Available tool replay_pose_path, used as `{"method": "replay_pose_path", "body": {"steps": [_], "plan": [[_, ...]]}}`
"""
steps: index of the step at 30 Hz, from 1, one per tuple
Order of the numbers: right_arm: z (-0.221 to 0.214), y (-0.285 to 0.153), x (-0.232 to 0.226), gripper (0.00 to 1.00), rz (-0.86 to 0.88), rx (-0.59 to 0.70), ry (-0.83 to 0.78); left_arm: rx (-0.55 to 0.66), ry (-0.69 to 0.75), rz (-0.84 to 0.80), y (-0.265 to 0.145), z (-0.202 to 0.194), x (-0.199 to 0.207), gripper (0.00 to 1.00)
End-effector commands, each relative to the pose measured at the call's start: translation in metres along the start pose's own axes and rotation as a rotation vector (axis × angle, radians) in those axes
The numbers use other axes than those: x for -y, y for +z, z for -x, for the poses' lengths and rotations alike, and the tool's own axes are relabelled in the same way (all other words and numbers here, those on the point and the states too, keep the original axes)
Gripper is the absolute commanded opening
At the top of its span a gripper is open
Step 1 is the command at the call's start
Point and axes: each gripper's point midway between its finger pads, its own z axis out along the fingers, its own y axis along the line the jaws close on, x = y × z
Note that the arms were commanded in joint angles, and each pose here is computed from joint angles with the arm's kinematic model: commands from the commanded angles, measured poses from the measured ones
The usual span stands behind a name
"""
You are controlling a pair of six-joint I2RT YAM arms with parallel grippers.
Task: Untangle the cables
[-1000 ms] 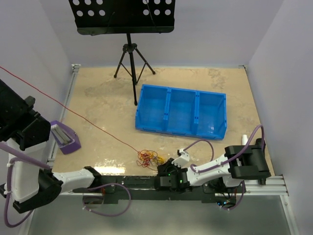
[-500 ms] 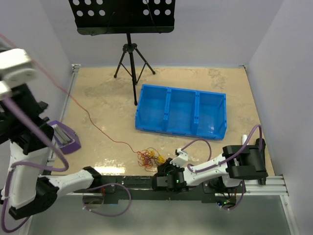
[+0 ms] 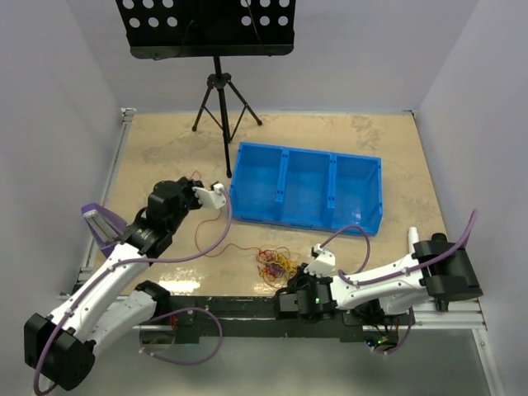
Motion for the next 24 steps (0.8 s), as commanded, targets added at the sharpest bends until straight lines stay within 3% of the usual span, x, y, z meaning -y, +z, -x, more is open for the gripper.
{"method": "replay_pose_path", "body": {"steps": [1,2,4,6,8,15,20,24], "plan": [[0.018,-0.006,-0.003,0.00,0.008,0.045,0.140,-0.022,-0.101,-0.014,0.003,-0.020,0.015,0.00],[0.018,-0.007,-0.006,0.00,0.013,0.045,0.134,-0.039,-0.109,-0.058,0.006,-0.024,0.027,0.00],[0.015,-0.008,-0.011,0.00,0.023,0.042,0.117,-0.033,-0.135,-0.172,0.006,-0.023,0.051,0.25],[0.011,-0.006,-0.014,0.00,0.027,0.036,0.103,0.003,-0.155,-0.291,-0.001,-0.015,0.072,0.44],[0.006,-0.004,-0.017,0.00,0.036,0.029,0.094,0.100,-0.172,-0.403,-0.011,0.003,0.089,0.56],[-0.002,-0.001,-0.024,0.00,0.059,0.014,0.086,0.405,-0.123,-0.786,-0.064,0.053,0.146,0.63],[-0.005,-0.001,-0.032,0.00,0.088,0.010,0.077,0.481,-0.180,-0.919,-0.071,0.073,0.180,0.64],[-0.006,0.000,-0.035,0.00,0.092,0.016,0.069,0.458,-0.164,-0.989,-0.070,0.072,0.203,0.65]]}}
